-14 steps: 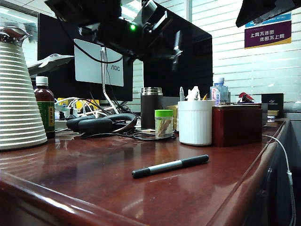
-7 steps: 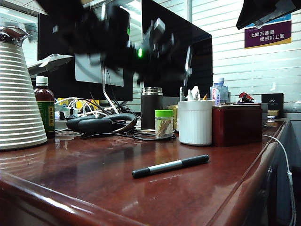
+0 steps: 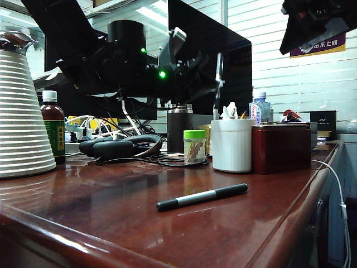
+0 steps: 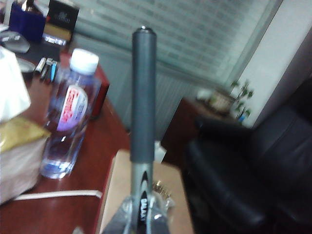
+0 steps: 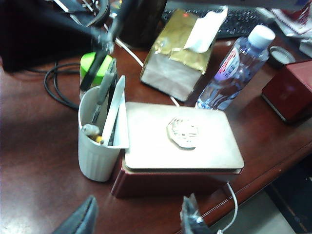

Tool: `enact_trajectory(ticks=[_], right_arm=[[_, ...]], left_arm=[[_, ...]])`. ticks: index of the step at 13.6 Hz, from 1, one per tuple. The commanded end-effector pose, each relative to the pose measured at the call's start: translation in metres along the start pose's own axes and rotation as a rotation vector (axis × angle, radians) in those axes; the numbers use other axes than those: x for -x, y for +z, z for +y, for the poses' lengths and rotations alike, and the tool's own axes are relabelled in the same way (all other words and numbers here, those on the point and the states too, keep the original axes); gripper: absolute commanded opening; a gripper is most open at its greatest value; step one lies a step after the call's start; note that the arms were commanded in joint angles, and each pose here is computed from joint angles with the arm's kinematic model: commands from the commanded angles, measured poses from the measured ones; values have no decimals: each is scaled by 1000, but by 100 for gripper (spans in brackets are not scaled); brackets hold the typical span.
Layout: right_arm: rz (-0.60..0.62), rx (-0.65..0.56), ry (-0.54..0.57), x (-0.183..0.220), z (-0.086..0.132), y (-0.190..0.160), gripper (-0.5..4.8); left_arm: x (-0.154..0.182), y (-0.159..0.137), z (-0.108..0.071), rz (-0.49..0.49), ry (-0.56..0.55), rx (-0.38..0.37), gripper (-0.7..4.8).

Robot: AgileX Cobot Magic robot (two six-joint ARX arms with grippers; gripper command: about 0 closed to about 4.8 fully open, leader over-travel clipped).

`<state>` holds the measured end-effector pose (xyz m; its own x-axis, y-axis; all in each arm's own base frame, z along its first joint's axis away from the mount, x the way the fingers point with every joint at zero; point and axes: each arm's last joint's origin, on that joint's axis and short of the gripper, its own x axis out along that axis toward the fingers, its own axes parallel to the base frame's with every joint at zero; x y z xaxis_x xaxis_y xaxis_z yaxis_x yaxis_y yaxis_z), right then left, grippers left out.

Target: Pick up all the pens on the desk and put them into the pen holder one by one.

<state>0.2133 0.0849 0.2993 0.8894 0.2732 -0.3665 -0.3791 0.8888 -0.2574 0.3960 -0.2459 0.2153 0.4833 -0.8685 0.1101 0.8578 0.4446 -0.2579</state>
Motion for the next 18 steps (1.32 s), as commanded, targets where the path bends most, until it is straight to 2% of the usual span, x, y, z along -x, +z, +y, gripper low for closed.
enact_trajectory(ticks=[1,3,5,6,8,11,12,13,14,16,17,18], right_arm=[[-21,-9,-8,1,-1,3,230],[-21,-9,-8,1,-1,3,230],[-21,-9,-8,1,-1,3,230],[-21,-9,-8,1,-1,3,230],[-21,-9,-8,1,-1,3,230],[-21,-9,-8,1,-1,3,230],[-21,-9,-8,1,-1,3,230],[-21,-9,-9,1,-1,3,230],[-21,-9,-9,1,-1,3,230],[-20,-8,-12,1,-1,3,230],[-14,-8,-10,1,-1,2,230],[-7,-8,-8,1,-1,1,230]], left_arm=[[-7,-13,-5,24,-16,7,-6],[-11,-29,-5,48,-34,19,-6],[-10,-31,-4,61,-25,27,-6],[-10,-31,-4,68,-22,32,32],[-10,-31,-4,68,-21,31,168],[-11,-28,-6,54,-60,20,201],[-10,-24,-8,35,-99,8,263],[-9,-16,-10,20,-126,7,318],[-7,-4,-14,11,-145,3,350],[2,27,-23,20,-212,-11,356],[10,44,-28,78,-230,20,355],[22,61,-36,190,-215,104,356]])
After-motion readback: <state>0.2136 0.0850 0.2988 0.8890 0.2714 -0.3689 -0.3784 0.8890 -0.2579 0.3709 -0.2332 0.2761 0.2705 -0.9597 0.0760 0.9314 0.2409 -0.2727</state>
